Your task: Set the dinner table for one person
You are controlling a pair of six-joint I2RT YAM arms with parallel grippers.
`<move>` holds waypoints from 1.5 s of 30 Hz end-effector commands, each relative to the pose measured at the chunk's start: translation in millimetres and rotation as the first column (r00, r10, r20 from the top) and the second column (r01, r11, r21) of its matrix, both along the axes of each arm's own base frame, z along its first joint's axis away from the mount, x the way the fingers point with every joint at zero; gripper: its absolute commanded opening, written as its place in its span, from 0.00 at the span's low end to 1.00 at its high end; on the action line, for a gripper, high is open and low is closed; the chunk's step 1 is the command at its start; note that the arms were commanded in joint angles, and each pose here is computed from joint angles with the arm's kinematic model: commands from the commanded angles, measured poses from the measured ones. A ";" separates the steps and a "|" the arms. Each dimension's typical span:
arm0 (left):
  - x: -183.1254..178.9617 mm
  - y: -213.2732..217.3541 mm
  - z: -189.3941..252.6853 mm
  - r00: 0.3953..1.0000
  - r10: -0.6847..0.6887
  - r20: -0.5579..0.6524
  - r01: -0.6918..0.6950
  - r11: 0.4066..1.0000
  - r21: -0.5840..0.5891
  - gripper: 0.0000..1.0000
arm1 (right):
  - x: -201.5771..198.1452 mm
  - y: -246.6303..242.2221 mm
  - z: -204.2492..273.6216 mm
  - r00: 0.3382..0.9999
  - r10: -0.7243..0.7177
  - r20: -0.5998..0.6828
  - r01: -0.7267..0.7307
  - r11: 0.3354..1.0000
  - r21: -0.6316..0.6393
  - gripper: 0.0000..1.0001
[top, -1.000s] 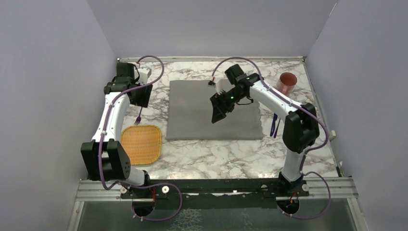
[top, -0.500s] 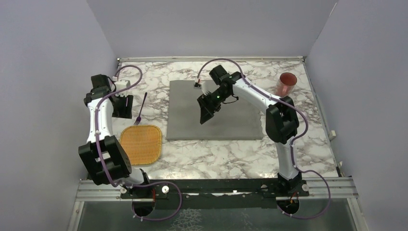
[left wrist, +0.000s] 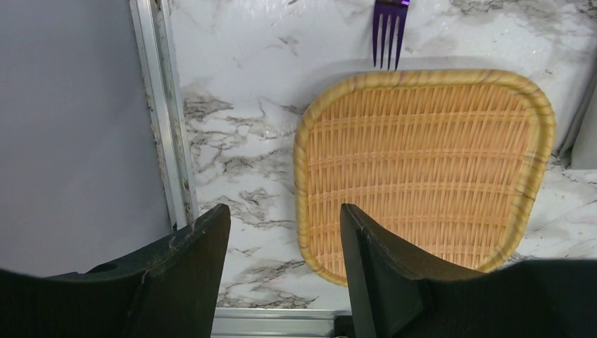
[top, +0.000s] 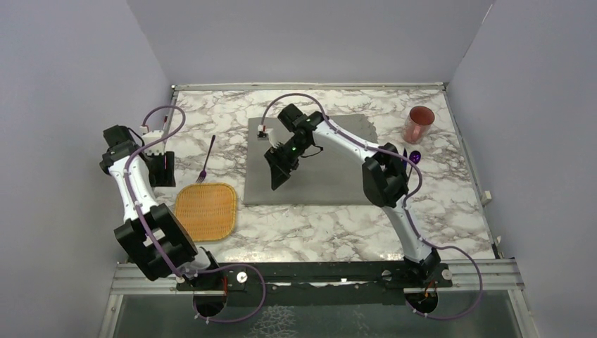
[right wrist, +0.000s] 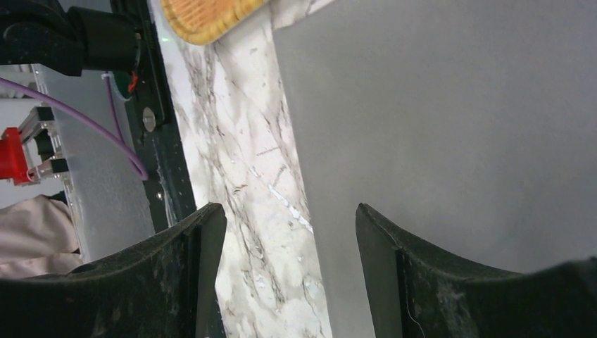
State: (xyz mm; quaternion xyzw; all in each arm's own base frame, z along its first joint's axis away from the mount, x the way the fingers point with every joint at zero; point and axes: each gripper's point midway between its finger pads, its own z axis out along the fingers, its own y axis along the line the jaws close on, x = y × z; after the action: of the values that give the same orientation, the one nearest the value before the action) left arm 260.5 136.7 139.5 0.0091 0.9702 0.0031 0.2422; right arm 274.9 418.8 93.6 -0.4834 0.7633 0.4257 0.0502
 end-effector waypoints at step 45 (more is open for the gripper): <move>-64.0 -3.3 -93.9 0.972 -0.235 -0.019 0.197 0.855 -0.480 0.49 | -12.0 -41.9 76.4 0.966 -0.050 0.254 0.069 0.996 -0.063 0.73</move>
State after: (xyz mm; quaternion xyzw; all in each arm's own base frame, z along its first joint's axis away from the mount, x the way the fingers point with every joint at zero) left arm 186.8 122.9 51.7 0.0597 0.9481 -0.2654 0.1648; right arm 266.0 385.6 149.6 -0.5109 0.7785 0.3427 0.1246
